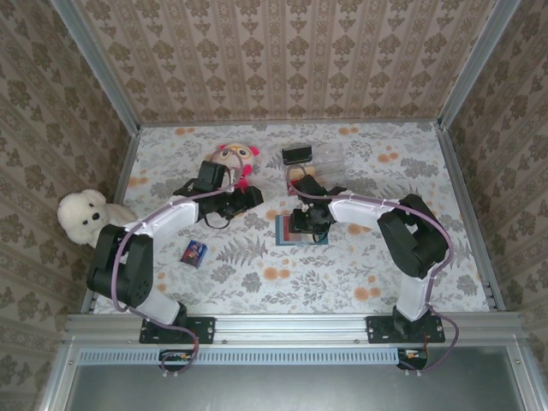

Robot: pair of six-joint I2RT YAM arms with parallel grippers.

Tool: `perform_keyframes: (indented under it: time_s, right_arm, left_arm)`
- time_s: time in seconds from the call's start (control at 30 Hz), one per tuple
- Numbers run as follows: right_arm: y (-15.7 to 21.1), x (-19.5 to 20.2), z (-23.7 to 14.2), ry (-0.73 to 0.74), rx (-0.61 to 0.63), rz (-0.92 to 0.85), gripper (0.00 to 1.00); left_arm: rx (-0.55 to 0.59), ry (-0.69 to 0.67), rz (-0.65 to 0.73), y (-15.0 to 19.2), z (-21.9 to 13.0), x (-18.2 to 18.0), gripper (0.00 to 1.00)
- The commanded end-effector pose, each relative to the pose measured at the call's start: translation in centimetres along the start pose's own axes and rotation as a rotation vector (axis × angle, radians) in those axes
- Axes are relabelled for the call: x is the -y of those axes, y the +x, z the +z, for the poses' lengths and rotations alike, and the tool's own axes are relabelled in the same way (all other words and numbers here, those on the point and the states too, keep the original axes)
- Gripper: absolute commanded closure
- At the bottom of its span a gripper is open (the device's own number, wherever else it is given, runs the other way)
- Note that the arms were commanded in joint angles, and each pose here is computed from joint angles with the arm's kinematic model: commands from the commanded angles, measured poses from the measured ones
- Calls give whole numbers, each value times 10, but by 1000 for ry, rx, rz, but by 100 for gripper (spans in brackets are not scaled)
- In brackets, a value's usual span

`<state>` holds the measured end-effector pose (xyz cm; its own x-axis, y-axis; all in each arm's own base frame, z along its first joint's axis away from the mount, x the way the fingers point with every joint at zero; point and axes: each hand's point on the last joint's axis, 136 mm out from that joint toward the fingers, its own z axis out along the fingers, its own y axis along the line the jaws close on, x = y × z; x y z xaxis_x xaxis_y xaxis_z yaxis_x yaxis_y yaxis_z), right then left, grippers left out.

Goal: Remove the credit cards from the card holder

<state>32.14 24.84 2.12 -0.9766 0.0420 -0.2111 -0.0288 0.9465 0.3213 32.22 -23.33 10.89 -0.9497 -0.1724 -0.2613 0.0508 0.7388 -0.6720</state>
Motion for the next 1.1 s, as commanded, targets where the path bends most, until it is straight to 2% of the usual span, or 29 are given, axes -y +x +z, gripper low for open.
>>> perform_keyframes:
  time_s: [0.0, 0.03, 0.07, 0.37, 0.67, 0.8, 0.93, 1.07]
  right_arm:
    - [17, 15, 12, -3, -59, 13, 59]
    - [17, 15, 12, -15, -62, 14, 61]
    - [17, 16, 13, -18, -66, 15, 62]
    - [14, 26, 11, 13, -62, 16, 62]
    - [14, 29, 12, 38, -65, 26, 61]
    - [13, 30, 10, 52, -61, 26, 61]
    - [12, 37, 6, 117, -44, 39, 59]
    - [1, 46, -9, 183, 45, 69, 56]
  left_arm:
    - [-16, 98, 23, -4, 8, 28, 40]
    - [-42, 104, 37, 6, 16, 34, 49]
    - [-44, 90, 29, 10, 22, 32, 55]
    - [-127, 84, 16, 46, 62, 45, 68]
    - [-196, 132, -7, 56, 89, 41, 79]
    - [-209, 135, -14, 60, 94, 38, 80]
    - [-242, 25, -68, 71, 101, 10, 83]
    - [-250, -23, -95, 81, 104, -11, 84]
